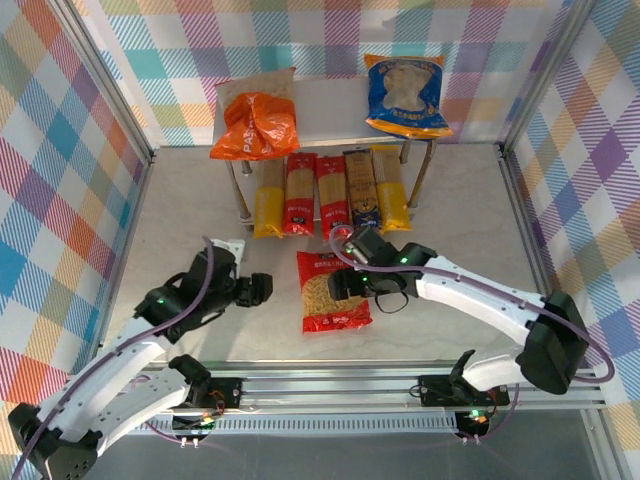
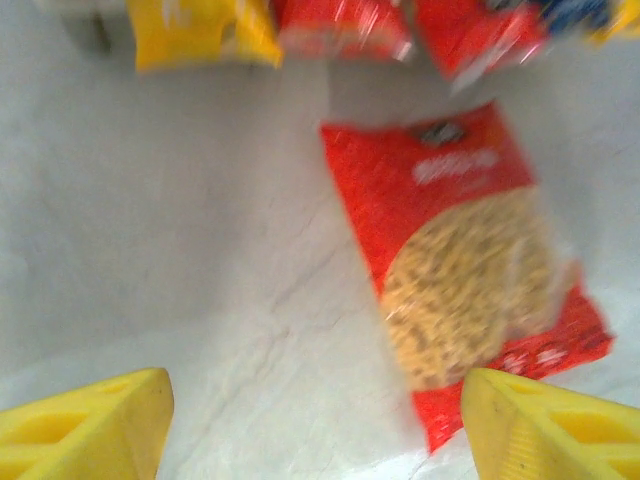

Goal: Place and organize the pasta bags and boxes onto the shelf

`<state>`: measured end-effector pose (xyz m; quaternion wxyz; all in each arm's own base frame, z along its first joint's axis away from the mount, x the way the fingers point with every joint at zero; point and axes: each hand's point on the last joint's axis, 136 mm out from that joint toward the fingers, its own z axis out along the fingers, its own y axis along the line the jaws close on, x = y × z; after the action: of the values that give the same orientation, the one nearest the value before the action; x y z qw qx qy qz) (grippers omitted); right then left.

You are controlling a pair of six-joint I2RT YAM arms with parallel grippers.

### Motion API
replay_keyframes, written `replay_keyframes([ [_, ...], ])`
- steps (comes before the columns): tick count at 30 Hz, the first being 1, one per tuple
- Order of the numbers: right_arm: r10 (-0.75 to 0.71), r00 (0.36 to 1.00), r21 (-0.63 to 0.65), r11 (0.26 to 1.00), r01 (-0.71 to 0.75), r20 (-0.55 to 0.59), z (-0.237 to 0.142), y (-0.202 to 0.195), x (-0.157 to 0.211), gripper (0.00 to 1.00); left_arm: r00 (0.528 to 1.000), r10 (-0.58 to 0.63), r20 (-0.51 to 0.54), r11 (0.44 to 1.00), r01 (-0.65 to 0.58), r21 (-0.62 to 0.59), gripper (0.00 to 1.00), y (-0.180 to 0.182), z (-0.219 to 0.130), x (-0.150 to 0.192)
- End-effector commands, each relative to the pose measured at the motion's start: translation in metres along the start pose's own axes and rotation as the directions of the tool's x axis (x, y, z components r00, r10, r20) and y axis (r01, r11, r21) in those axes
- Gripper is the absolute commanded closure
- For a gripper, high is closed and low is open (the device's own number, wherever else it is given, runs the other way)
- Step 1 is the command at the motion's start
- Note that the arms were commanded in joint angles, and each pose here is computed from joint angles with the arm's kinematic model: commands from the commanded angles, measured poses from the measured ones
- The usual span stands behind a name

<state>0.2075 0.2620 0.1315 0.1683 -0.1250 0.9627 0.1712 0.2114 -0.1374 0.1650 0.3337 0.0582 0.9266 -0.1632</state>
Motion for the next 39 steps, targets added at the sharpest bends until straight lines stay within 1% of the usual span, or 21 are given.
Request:
replay_keyframes([
  [1, 0.052, 0.997, 0.046, 0.997, -0.055, 0.050, 0.011, -0.001, -0.010, 0.17, 0.996, -0.087, -0.001, 0.996, 0.087, 0.006, 0.24, -0.001, 0.025, 0.008],
  [4, 0.059, 0.997, 0.071, 0.996, -0.062, 0.040, 0.023, -0.001, -0.012, 0.15, 0.993, -0.113, -0.025, 0.994, 0.113, 0.009, 0.23, -0.001, 0.045, 0.017],
  [7, 0.059, 0.998, 0.093, 0.994, -0.061, 0.022, 0.035, -0.001, -0.013, 0.12, 0.993, -0.102, -0.056, 0.995, 0.101, -0.015, 0.23, 0.001, 0.059, 0.024],
  [10, 0.056, 0.998, 0.122, 0.991, -0.055, -0.006, 0.047, -0.002, -0.012, 0.07, 0.993, -0.083, -0.088, 0.996, 0.081, -0.024, 0.23, 0.001, 0.068, 0.027],
  [12, 0.058, 0.998, 0.118, 0.992, -0.055, -0.021, 0.054, 0.001, -0.012, 0.04, 0.992, -0.081, -0.095, 0.997, 0.080, -0.016, 0.23, -0.001, 0.071, 0.028],
  [14, 0.057, 0.998, 0.098, 0.994, -0.055, -0.023, 0.059, 0.008, -0.014, 0.03, 0.992, -0.082, -0.097, 0.997, 0.081, -0.013, 0.22, -0.001, 0.073, 0.029],
  [18, 0.045, 0.998, 0.103, 0.994, -0.041, -0.032, 0.068, 0.014, -0.018, 0.03, 0.993, -0.079, -0.091, 0.997, 0.078, -0.013, 0.20, -0.002, 0.074, 0.028],
  [24, 0.028, 0.998, 0.175, 0.984, -0.018, -0.054, 0.085, 0.006, -0.019, 0.03, 0.992, -0.081, -0.097, 0.997, 0.080, -0.016, 0.20, 0.000, 0.076, 0.031],
  [31, 0.028, 0.995, 0.236, 0.972, -0.004, -0.100, 0.102, -0.003, -0.010, 0.03, 0.993, -0.081, -0.086, 0.997, 0.080, -0.012, 0.19, -0.001, 0.075, 0.029],
  [35, 0.025, 0.992, 0.235, 0.972, 0.006, -0.126, 0.108, -0.003, -0.005, 0.06, 0.994, -0.079, -0.080, 0.997, 0.078, -0.017, 0.19, 0.000, 0.074, 0.028],
  [39, 0.028, 0.985, 0.236, 0.972, 0.013, -0.169, 0.113, -0.006, 0.005, 0.13, 0.994, -0.078, -0.079, 0.997, 0.077, -0.020, 0.19, 0.001, 0.073, 0.029],
])
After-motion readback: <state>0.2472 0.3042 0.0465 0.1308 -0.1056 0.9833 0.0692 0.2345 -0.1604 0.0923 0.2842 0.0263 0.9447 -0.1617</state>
